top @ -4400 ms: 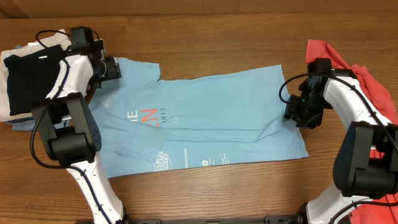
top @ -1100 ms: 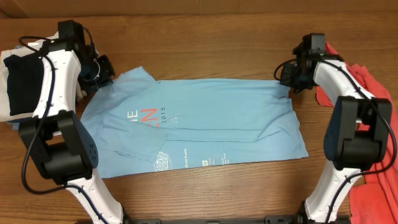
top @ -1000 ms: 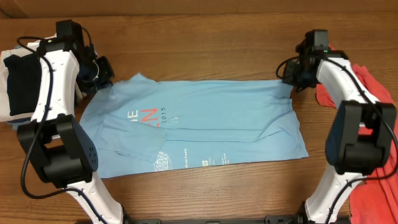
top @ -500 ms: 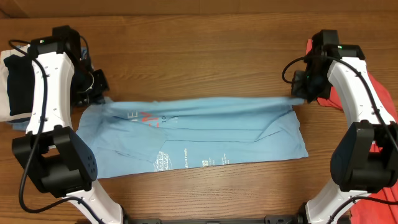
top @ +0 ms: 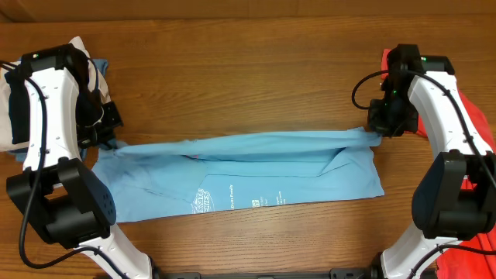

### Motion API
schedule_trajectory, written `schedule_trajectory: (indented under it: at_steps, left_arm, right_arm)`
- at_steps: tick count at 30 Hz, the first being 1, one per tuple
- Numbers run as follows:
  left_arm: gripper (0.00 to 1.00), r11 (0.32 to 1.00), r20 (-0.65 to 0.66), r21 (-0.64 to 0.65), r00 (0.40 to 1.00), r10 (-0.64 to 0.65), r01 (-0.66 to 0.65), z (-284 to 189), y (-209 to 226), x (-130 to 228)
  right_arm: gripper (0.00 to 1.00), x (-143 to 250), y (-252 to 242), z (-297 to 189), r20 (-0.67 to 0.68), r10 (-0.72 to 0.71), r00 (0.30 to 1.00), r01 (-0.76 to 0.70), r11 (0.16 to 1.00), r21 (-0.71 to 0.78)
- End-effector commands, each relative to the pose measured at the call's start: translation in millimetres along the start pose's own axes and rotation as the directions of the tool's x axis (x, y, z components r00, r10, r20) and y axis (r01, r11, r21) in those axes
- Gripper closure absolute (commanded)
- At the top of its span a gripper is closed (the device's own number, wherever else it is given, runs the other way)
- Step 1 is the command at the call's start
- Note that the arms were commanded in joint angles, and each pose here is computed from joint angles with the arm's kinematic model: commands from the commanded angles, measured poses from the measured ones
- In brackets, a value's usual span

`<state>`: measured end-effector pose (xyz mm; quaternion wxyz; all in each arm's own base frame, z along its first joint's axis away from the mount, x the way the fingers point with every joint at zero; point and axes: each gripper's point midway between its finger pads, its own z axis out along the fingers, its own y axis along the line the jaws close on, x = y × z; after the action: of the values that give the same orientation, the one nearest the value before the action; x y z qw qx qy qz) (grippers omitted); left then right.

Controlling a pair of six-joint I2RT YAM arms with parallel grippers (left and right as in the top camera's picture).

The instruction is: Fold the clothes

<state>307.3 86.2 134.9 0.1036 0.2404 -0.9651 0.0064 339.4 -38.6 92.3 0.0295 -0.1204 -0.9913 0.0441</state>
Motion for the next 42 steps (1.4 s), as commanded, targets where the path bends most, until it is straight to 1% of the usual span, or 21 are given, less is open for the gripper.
schedule_trajectory:
  at_steps: [1,4,13,20,26,42]
  left_arm:
    - [0.96,1.000,-0.002,-0.013,1.000,-0.018,0.018,-5,5,8]
    - [0.96,1.000,-0.048,-0.024,0.999,-0.018,0.017,1,8,18]
    - [0.96,0.998,-0.179,-0.054,0.984,-0.022,0.013,36,13,43]
    - [0.96,0.998,-0.191,-0.057,0.981,-0.023,0.012,53,13,45]
    - [0.96,0.998,-0.193,-0.061,0.981,-0.023,0.012,53,14,45]
    - [0.96,0.997,-0.218,-0.074,0.976,-0.024,0.008,52,17,52]
  right_arm:
    - [0.90,-3,-7,-13,0.039,0.007,0.999,-0.008,1.000,0.022]
    - [0.92,2,-8,-13,0.021,0.005,1.000,-0.006,1.000,0.026]
    - [0.92,13,-10,-12,-0.028,0.001,1.000,0.000,0.999,0.034]
    - [0.92,22,-7,-12,-0.062,-0.001,0.998,0.002,1.000,0.017]
    - [0.92,32,-9,-13,-0.104,-0.004,0.995,0.007,1.000,0.023]
    - [0.91,36,-10,-13,-0.122,-0.006,0.993,0.009,1.000,0.027]
